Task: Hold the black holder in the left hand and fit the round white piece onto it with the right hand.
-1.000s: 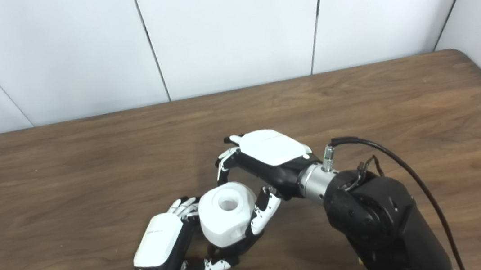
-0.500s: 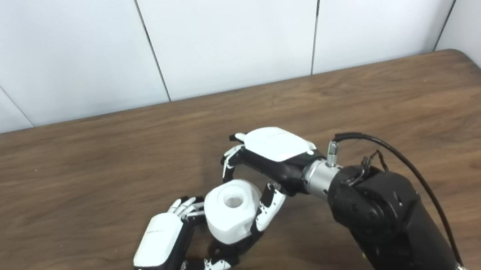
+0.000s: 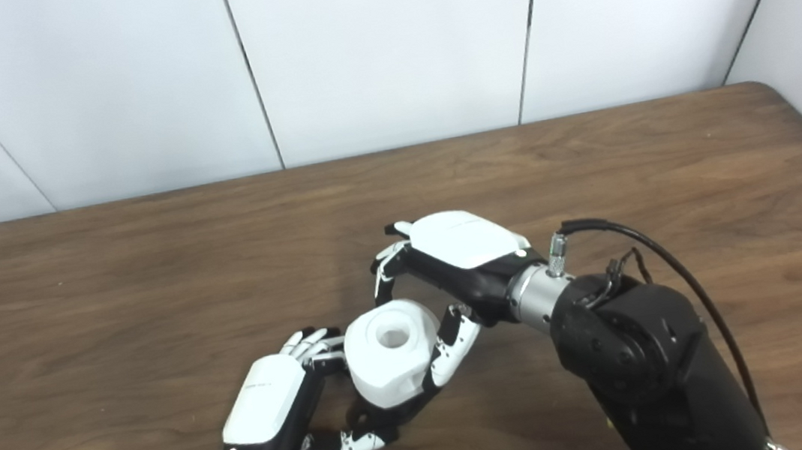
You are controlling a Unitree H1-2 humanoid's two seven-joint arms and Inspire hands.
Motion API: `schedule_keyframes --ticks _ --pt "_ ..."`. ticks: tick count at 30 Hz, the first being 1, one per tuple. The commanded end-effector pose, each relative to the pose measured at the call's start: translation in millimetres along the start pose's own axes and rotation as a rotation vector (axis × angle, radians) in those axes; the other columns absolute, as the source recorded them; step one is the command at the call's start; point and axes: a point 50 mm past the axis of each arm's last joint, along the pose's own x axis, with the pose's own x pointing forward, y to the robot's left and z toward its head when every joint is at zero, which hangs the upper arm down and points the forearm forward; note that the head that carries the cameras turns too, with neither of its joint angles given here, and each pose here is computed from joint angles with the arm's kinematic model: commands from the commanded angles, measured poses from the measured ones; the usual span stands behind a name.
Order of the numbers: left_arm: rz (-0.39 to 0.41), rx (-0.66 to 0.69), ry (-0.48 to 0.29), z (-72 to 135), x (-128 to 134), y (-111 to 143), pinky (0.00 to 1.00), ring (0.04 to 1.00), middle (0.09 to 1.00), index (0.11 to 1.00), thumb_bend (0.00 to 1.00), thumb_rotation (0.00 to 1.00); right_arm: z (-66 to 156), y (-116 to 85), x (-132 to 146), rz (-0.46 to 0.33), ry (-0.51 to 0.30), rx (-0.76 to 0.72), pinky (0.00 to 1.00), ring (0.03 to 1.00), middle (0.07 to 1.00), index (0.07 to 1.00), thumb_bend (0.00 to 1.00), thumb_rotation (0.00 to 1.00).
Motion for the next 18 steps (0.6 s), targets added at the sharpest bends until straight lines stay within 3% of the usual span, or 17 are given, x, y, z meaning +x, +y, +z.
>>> schedule_keyframes --ticks 1,18 --pt "-0.03 0.012 -0.004 -1.3 0.1 -4.6 0.95 0.888 0.797 0.486 0.52 0.04 7.0 -9.6 -0.7 -0.059 -0.037 -0.035 1.0 0.988 0.834 0.482 0.53 0.14" --pt "-0.029 0.012 -0.002 1.0 0.8 -4.1 0.95 0.891 0.799 0.486 0.52 0.04 8.8 -2.0 -1.2 -0.056 -0.044 -0.039 1.0 0.976 0.825 0.481 0.53 0.14"
